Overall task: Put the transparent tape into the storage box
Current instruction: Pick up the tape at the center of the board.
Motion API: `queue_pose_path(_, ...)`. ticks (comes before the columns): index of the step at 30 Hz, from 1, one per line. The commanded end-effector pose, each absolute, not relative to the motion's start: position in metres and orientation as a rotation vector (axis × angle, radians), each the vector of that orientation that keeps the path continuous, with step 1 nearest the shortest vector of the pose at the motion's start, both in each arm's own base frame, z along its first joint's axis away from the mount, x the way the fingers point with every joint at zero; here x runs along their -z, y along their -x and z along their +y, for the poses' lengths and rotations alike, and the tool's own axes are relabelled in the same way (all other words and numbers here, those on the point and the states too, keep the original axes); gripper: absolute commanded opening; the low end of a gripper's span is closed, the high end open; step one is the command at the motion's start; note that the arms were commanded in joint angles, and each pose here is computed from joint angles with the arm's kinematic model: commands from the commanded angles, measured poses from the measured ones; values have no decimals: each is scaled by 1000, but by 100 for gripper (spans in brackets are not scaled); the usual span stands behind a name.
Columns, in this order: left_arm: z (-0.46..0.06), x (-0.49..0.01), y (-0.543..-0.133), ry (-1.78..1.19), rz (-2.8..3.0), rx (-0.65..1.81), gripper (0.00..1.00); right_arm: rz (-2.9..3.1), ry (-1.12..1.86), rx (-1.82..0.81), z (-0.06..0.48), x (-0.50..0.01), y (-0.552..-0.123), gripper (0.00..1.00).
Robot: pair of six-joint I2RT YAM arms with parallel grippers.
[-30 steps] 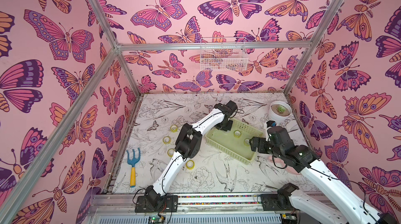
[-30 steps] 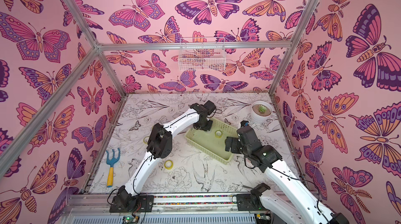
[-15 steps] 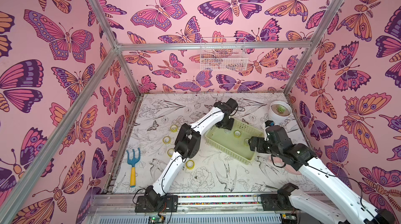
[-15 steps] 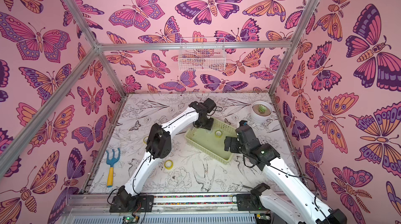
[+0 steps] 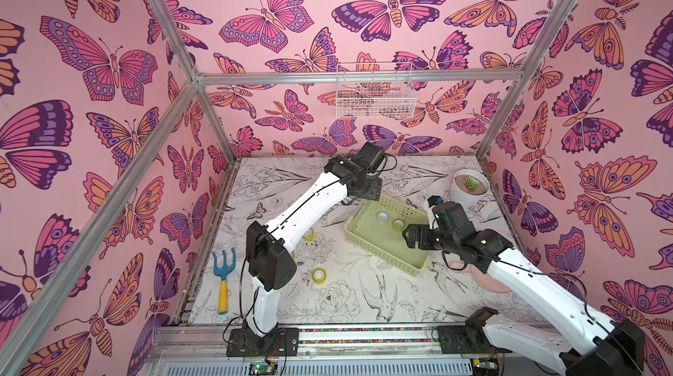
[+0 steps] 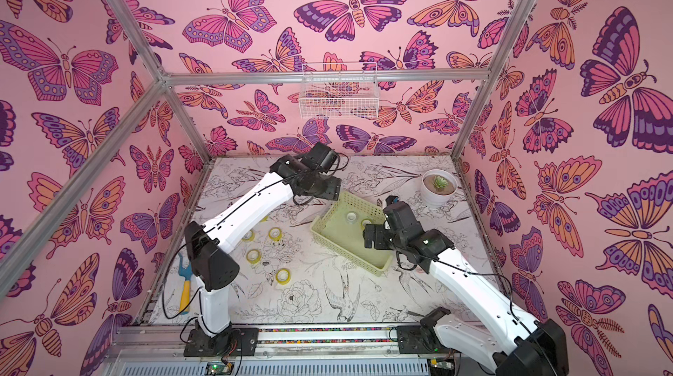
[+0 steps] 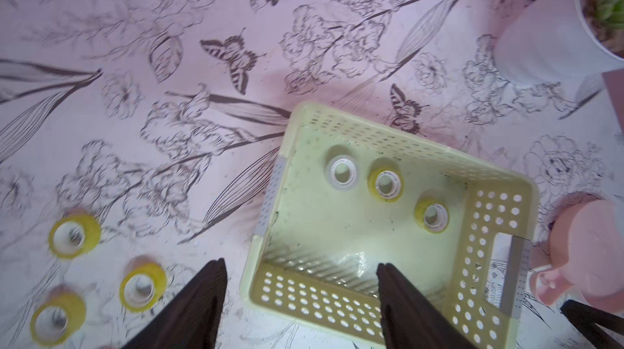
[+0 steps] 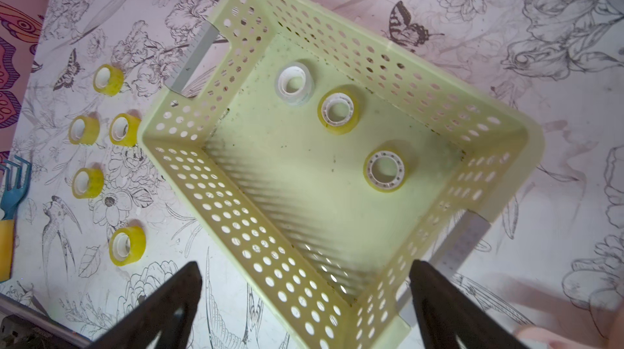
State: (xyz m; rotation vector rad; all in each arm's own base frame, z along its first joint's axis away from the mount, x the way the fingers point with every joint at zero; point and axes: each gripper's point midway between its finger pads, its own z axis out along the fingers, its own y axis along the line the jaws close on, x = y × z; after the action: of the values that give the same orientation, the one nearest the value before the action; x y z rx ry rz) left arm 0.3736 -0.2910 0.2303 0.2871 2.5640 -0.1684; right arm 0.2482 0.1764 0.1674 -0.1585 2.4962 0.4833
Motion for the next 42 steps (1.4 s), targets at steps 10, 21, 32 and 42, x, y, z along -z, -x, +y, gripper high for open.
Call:
queue_pose_path(10, -162, -182, -284, 72, 2634, -132, 100, 2481, 343, -552, 228, -176, -264, 99)
queue_pose_path(21, -103, -105, -190, 231, 2806, -119, 100, 2494, 418, -568, 250, -170, -263, 99)
queue_pose_path(32, -109, -59, -177, 315, 2883, -59, 79, 2503, 445, -559, 257, -166, -258, 99)
queue_pose_path(42, -123, -31, -177, 268, 2982, -58, 57, 2509, 431, -530, 250, -166, -256, 99)
